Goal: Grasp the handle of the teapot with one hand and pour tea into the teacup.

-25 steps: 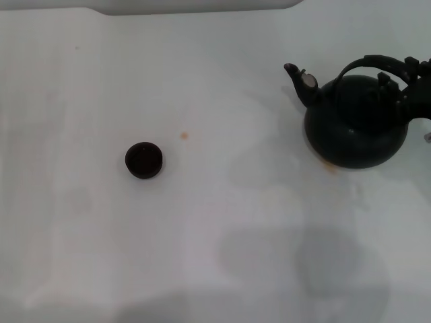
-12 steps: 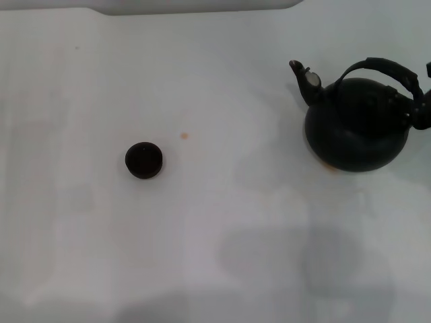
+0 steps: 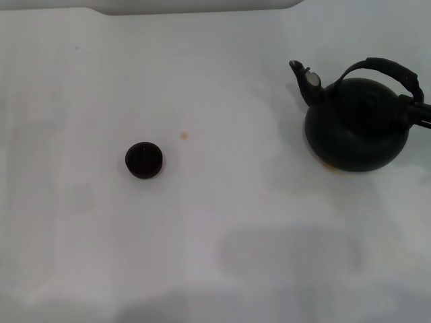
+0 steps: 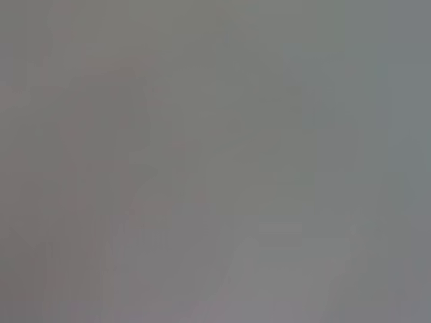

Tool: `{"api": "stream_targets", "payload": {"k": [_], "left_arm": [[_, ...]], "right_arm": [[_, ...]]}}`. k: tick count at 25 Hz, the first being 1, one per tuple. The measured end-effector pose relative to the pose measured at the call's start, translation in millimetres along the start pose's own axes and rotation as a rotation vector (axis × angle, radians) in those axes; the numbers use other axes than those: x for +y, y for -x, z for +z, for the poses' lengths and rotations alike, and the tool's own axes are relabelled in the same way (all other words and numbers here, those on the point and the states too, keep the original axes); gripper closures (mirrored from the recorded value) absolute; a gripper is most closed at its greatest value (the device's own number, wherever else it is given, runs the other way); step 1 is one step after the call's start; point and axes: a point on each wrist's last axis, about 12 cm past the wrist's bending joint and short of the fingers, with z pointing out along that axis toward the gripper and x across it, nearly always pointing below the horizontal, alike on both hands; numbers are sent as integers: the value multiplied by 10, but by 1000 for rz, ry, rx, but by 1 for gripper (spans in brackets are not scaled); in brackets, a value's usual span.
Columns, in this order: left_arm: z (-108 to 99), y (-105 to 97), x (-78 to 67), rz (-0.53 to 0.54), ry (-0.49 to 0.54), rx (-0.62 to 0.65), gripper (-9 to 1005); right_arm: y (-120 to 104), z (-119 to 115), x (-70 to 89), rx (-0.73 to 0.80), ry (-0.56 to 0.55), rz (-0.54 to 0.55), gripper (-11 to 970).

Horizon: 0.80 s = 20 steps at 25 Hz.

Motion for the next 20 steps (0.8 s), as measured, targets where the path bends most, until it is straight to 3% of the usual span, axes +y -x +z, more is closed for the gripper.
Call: {"api": "stream_targets", "payload": {"k": [6, 11, 20], "left_arm": [[-4, -12, 3, 1, 3, 9, 104], [-1, -16, 7, 3, 4, 14, 105], [44, -13, -40, 2, -15, 13, 105]], "right_arm": [[-70, -28, -179, -70, 73, 72, 198], [-78, -1, -395, -243, 98, 132, 201], [-252, 527, -913, -432, -19, 332, 205]]}}
